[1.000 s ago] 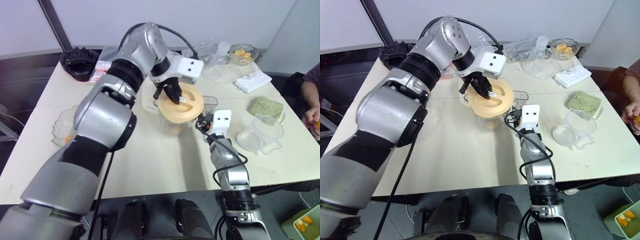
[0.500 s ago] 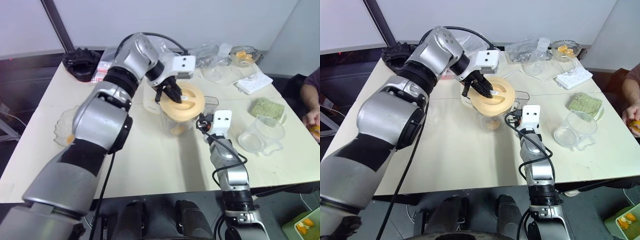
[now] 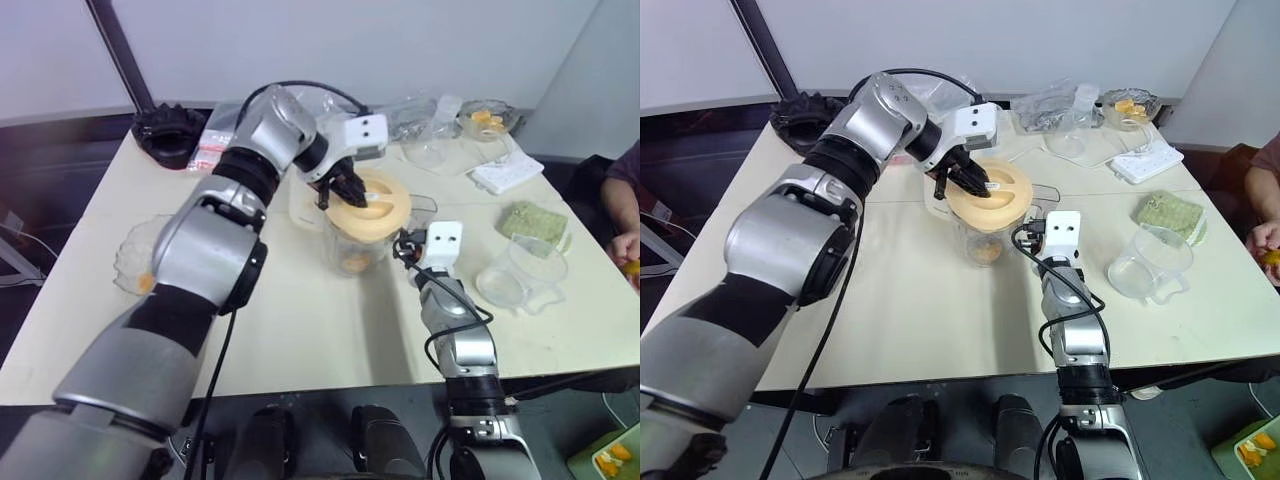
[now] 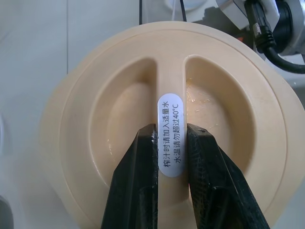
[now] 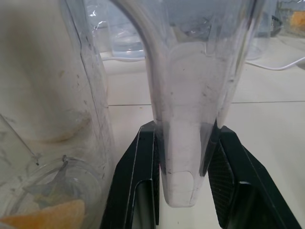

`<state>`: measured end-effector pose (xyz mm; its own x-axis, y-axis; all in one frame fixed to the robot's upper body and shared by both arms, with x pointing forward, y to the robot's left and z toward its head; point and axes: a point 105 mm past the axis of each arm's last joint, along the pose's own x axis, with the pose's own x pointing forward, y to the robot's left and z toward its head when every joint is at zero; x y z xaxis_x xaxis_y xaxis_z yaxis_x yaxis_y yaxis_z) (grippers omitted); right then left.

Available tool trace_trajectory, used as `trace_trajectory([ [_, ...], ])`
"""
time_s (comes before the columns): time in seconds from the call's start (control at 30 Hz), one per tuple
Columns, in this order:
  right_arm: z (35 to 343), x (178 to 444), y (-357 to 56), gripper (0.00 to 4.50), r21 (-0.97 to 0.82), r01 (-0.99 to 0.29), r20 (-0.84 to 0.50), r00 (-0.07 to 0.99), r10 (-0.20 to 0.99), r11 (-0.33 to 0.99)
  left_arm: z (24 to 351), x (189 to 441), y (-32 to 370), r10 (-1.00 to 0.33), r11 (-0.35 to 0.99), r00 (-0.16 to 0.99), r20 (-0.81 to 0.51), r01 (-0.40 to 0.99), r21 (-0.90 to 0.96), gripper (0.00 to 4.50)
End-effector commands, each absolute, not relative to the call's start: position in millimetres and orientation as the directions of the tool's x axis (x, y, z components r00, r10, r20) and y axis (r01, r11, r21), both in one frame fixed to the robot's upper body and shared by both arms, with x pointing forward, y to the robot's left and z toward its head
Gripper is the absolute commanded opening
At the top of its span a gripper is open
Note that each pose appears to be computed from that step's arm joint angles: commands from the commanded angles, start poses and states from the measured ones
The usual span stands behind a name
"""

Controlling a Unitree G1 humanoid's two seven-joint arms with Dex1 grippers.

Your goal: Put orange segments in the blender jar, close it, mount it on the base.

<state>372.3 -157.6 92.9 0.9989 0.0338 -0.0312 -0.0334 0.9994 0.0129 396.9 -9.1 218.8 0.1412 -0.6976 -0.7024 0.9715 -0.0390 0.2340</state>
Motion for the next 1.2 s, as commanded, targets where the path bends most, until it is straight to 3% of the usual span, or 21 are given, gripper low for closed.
trace_trajectory([
  [0.03, 132, 377, -139, 0.80, 0.003, -0.119, 0.110, 0.987, 0.118, 0.993, 159, 395, 1, -0.620, 0.033, 0.107, -0.777, 0.993, 0.111, 0.51],
  [0.57, 128, 382, -144, 0.80, -0.020, -0.128, 0.094, 0.987, 0.130, 0.992, 164, 402, -2, -0.641, 0.070, 0.175, -0.747, 0.983, 0.171, 0.51],
  [0.8, 123, 382, -150, 0.80, -0.044, -0.136, 0.079, 0.987, 0.139, 0.990, 202, 408, -10, -0.729, 0.104, 0.225, -0.647, 0.970, 0.220, 0.51],
  [0.97, 118, 384, -155, 0.80, -0.054, -0.142, 0.068, 0.987, 0.146, 0.988, 209, 405, -14, -0.744, 0.082, 0.204, -0.636, 0.973, 0.216, 2.57],
  [1.2, 117, 386, -156, 0.80, -0.062, -0.149, 0.063, 0.986, 0.153, 0.987, 218, 406, -9, -0.750, 0.060, 0.205, -0.629, 0.968, 0.243, 2.57],
])
